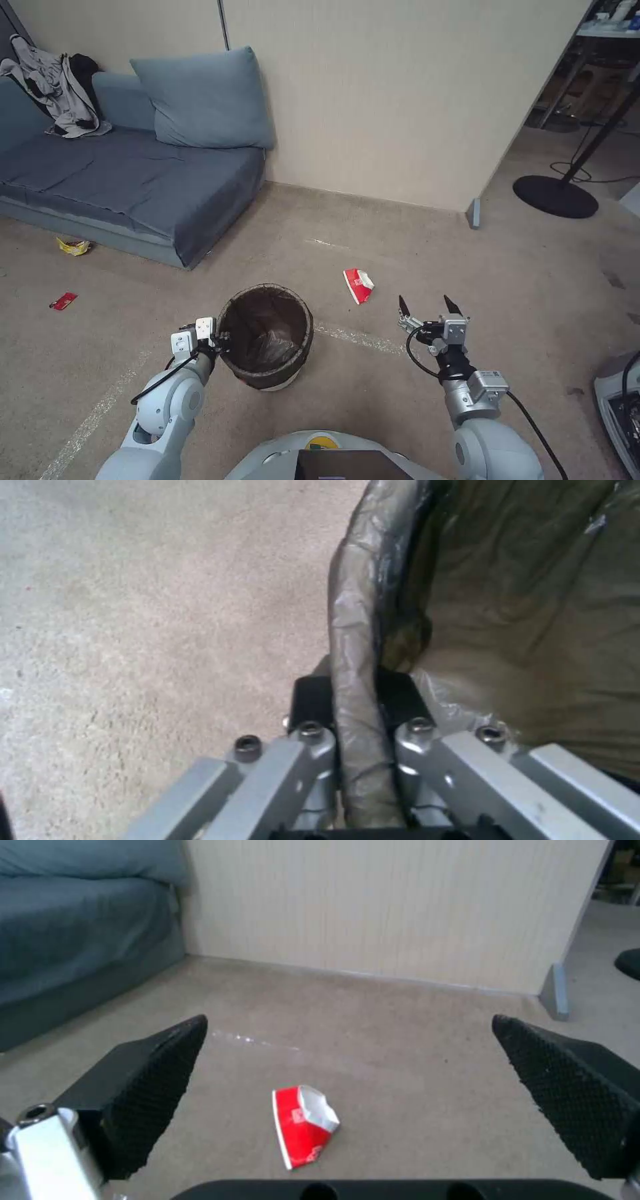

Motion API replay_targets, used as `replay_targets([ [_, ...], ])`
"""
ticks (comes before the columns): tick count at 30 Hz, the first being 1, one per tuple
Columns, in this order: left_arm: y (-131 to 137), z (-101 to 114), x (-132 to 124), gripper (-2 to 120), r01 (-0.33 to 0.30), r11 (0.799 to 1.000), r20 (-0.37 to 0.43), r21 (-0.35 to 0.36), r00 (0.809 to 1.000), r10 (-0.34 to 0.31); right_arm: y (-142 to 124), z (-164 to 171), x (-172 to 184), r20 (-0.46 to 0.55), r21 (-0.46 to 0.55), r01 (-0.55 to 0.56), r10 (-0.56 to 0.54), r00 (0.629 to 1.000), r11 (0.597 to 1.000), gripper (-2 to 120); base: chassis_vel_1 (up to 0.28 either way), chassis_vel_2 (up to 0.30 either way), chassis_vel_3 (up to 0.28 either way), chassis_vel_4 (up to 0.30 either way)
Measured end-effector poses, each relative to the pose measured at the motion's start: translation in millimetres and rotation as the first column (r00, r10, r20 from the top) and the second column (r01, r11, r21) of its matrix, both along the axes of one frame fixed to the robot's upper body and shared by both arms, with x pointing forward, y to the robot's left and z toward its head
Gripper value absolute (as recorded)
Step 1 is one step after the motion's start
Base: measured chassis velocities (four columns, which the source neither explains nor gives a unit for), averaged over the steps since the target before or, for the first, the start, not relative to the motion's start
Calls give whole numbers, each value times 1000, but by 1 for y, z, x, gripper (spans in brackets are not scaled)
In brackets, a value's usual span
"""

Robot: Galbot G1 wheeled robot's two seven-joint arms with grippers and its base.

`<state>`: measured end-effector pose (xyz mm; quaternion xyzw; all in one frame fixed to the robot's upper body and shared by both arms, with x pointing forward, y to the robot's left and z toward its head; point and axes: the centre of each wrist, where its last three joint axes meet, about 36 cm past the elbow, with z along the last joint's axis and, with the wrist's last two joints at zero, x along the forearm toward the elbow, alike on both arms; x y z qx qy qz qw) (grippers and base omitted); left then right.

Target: Pick up the trash bin, then pick up the garbage from the floor and place it into the trash bin.

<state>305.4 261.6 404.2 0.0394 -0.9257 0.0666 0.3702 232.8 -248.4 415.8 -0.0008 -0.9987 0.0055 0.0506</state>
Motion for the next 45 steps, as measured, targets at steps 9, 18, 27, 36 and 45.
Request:
replay_targets([
  [9,-2,0,-2,3,-3,1000,-4,10,1000,4,0,-3,2,0,3,0,0,1000,1000,100,0,0,0,0],
  [18,-2,8,-11,3,-14,1000,36,-1,999,14,-1,-1,4,13,-1,6,-6,1000,1000,100,0,0,0,0],
  [27,-9,44,-30,0,-15,998,202,-53,979,26,-2,4,7,38,4,20,-20,999,1000,100,0,0,0,0],
  [36,-16,84,-46,0,-27,999,305,-25,952,33,-2,5,6,49,5,25,-25,999,1000,100,0,0,0,0],
  [45,-19,99,-55,0,-57,996,396,74,918,24,-2,7,6,58,8,27,-27,998,1000,100,0,0,0,0],
])
